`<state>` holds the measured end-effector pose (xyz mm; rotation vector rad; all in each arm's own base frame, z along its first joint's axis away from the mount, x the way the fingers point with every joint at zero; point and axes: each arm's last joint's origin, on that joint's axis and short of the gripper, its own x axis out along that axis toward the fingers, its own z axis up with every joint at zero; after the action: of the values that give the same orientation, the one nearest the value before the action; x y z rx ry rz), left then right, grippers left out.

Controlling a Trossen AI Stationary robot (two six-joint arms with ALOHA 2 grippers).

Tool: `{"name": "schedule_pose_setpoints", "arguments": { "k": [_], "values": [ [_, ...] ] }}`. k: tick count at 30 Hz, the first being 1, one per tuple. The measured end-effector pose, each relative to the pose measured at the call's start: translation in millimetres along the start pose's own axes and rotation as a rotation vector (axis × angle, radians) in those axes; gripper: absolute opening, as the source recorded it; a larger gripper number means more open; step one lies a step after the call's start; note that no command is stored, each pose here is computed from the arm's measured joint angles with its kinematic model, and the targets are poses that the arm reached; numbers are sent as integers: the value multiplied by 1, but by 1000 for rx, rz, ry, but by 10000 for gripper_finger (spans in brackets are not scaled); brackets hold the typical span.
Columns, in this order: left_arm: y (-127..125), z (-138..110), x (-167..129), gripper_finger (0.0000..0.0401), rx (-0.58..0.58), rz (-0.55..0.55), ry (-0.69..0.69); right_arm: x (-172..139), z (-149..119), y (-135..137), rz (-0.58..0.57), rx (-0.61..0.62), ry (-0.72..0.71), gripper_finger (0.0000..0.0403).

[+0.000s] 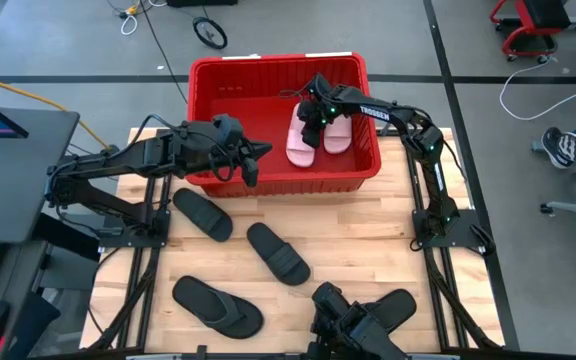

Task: Pick and place slides into bin
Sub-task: Adjust the pink slide in the red bin

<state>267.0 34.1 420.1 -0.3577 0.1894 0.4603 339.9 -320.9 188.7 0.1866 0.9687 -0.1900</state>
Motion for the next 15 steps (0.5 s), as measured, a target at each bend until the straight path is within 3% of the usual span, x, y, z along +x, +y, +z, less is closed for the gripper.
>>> {"name": "schedule_pose_setpoints", "arguments": {
  "k": [6, 15],
  "values": [
    [0, 0, 0, 24, 0, 0, 0, -10, 3, 2, -42, -48, 10, 7],
    [0, 0, 0, 6, 0, 0, 0, -58, 10, 2, -216, -146, 42, 5]
  ]
}}
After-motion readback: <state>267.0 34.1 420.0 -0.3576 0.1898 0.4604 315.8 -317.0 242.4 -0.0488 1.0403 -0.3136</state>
